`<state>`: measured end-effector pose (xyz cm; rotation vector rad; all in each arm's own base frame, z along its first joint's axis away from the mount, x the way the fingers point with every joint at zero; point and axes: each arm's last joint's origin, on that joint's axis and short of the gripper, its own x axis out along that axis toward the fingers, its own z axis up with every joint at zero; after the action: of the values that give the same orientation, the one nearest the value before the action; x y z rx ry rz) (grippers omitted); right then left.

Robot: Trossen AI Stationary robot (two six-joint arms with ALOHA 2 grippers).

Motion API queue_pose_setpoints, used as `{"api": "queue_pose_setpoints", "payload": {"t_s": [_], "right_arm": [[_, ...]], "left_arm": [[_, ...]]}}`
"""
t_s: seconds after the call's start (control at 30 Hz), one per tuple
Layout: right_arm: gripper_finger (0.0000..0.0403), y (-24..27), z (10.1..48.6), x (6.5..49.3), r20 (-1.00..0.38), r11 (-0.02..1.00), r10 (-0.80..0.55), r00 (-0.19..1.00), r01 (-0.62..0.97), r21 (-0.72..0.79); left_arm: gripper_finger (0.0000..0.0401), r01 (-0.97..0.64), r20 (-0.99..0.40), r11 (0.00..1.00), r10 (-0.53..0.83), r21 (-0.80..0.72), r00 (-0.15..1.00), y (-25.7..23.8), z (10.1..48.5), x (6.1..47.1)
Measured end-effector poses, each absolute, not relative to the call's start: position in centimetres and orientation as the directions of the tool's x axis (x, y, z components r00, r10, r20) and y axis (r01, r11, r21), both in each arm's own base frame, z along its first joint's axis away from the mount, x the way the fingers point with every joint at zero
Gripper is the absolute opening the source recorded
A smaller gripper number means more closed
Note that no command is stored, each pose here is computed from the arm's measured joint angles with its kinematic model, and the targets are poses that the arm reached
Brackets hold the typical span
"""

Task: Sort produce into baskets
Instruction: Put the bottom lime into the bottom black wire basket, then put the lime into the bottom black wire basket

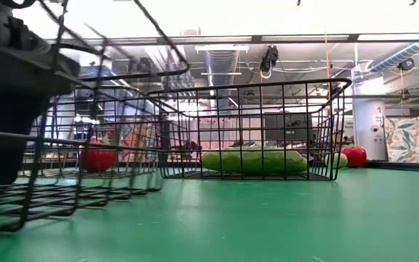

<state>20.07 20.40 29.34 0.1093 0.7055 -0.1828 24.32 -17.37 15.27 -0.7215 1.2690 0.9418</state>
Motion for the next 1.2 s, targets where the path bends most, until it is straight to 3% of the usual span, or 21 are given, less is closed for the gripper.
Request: {"api": "queue_pose_setpoints", "payload": {"t_s": [0.13,0.4,0.77,0.97,1.2], "right_arm": [[0.0221,19.0,31.7,19.1,-0.575,0.974,-0.176,0.799,0.227,0.017],[0.0221,16.9,32.9,18.1,-0.517,0.964,-0.251,0.818,0.261,-0.056],[0.0221,14.0,34.0,19.2,-0.503,0.937,-0.341,0.794,0.331,-0.113],[0.0221,9.4,35.1,18.8,-0.554,0.849,-0.476,0.683,0.522,-0.085],[0.0221,2.2,35.7,17.8,-0.702,0.654,-0.575,0.421,0.751,-0.086]], "left_arm": [[0.0318,-0.905,-0.977,0.406,0.206,0.131,-0.049,-17.7,15.4,23.0],[0.0325,-0.902,-0.98,0.385,0.109,0.196,-0.166,-21.1,15.4,19.6],[0.0326,-0.923,-0.969,0.335,0.215,0.191,-0.123,-20.9,16.9,17.8],[0.0326,-0.918,-0.976,0.394,0.211,0.039,0.05,-19.9,19.4,18.1],[0.0326,-0.872,-0.98,0.489,0.166,-0.015,0.11,-19.6,22.6,17.7]]}}
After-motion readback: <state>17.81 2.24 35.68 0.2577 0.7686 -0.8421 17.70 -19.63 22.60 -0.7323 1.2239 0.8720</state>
